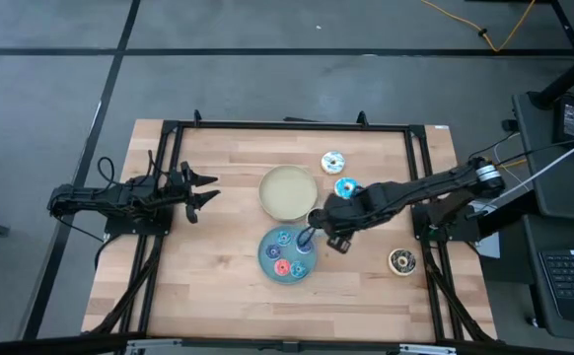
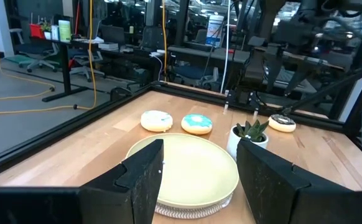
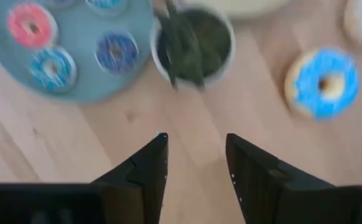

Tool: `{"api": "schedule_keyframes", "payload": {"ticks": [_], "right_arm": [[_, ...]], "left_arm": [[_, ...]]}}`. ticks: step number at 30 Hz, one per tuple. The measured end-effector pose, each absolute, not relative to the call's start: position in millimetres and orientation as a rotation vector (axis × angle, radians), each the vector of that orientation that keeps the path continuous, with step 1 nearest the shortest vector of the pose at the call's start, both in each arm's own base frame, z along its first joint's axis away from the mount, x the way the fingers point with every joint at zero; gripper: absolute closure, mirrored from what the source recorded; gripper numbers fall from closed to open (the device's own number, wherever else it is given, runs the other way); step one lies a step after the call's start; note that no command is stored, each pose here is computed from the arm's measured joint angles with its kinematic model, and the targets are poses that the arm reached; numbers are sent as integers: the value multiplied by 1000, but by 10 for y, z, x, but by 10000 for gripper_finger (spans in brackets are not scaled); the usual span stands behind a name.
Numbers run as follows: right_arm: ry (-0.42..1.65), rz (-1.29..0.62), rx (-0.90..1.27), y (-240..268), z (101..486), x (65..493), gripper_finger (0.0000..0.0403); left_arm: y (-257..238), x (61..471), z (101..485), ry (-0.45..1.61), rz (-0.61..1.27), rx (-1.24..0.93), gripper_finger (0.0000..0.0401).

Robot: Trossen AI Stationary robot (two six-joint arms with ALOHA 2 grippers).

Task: Pick & Place donuts
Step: Put the large black donut on the gray plate

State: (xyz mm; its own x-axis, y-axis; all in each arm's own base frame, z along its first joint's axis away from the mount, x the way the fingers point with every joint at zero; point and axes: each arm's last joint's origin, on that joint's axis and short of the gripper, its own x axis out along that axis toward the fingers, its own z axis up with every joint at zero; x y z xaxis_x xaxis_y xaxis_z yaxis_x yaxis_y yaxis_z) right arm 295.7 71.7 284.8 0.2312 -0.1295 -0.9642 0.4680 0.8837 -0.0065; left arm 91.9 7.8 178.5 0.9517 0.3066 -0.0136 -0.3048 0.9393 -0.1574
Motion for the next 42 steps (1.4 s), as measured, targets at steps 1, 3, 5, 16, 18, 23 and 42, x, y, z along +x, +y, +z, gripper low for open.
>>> {"api": "schedule_keyframes", "payload": {"ticks": [1, 3, 5, 16, 18, 23, 42], "right_arm": [[1290, -420, 333, 716, 2831, 2892, 239], [1316, -424, 379, 703, 2795, 2768, 235], [1331, -426, 411, 703, 2766, 2643, 234], [1387, -420, 439, 695, 2581, 2092, 233], [1404, -408, 440, 688, 2549, 2013, 233], [1427, -410, 459, 674, 2472, 1866, 233], [1476, -428, 594, 628, 2274, 1440, 233]], "left_arm": [[78, 919, 1784, -11, 312, -159, 205], [79, 919, 1784, -11, 312, -159, 205], [79, 919, 1785, -11, 312, -159, 205], [77, 919, 1786, -11, 306, -159, 205], [77, 919, 1784, -10, 305, -159, 205], [77, 919, 1785, -11, 305, -159, 205], [77, 920, 1784, -10, 305, -159, 205]]}}
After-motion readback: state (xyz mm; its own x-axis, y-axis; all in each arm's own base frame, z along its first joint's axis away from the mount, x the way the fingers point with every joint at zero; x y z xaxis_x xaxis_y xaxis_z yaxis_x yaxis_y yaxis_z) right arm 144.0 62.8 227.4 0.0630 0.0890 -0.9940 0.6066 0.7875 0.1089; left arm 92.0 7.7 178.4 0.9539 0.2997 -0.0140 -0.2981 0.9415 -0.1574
